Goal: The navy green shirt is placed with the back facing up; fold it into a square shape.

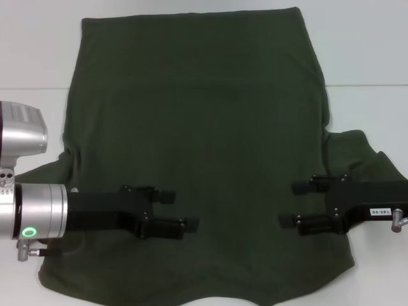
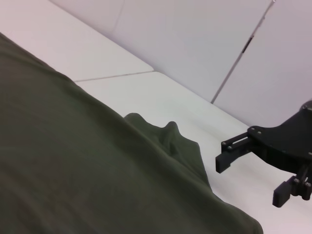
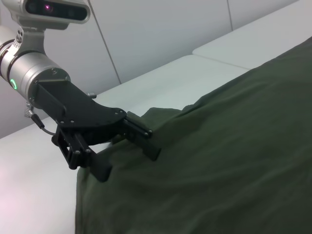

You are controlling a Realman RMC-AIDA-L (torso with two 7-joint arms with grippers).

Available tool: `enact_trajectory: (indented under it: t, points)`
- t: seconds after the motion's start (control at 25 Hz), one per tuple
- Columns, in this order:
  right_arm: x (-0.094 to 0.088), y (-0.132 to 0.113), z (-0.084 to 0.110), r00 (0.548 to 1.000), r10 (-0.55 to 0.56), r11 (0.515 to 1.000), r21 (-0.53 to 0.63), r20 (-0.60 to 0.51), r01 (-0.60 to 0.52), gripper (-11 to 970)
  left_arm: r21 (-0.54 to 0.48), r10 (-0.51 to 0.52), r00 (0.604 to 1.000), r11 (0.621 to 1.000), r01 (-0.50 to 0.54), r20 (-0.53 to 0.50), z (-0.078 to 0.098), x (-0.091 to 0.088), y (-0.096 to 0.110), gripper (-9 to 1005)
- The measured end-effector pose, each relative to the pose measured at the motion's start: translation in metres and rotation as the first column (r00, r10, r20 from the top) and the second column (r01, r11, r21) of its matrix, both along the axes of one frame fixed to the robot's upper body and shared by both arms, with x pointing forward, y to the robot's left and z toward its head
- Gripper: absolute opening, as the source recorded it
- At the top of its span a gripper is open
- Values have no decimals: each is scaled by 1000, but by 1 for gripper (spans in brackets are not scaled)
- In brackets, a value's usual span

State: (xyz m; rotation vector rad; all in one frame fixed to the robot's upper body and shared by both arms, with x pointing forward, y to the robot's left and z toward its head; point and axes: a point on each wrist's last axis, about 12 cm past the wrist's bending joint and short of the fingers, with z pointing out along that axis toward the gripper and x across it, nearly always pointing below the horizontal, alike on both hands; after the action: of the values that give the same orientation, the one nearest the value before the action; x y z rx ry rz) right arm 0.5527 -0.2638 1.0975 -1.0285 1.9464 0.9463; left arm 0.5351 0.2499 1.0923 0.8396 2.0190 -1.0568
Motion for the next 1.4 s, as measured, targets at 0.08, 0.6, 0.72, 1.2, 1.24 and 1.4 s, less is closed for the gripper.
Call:
enact_trajectory:
  t: [0.08, 0.6, 0.72, 1.2, 1.24, 1.4]
  points:
    - [0, 0, 0, 1000, 1, 1000, -5, 7, -1, 911, 5, -14, 1000, 1000, 14, 19, 0, 0, 0, 943]
    - [1, 0, 0, 1000, 5, 1000, -13, 26, -5, 912, 16, -33, 998, 999, 32, 51, 2, 0, 0, 933]
    - [1, 0, 0, 1000, 5, 1000, -11, 26, -5, 912, 15, -32, 998, 999, 32, 48, 3, 0, 0, 933]
    - [15, -19, 11, 951, -277, 942, 154, -138, 297, 911, -203, 464, 806, 806, -557, -368, 7, -10, 94, 932]
    - [17, -21, 12, 937, -308, 928, 164, -167, 335, 911, -205, 491, 765, 769, -606, -417, 3, -15, 104, 932]
    - [21, -28, 11, 902, -370, 894, 178, -224, 411, 911, -161, 590, 590, 618, -769, -552, -20, -43, 146, 932]
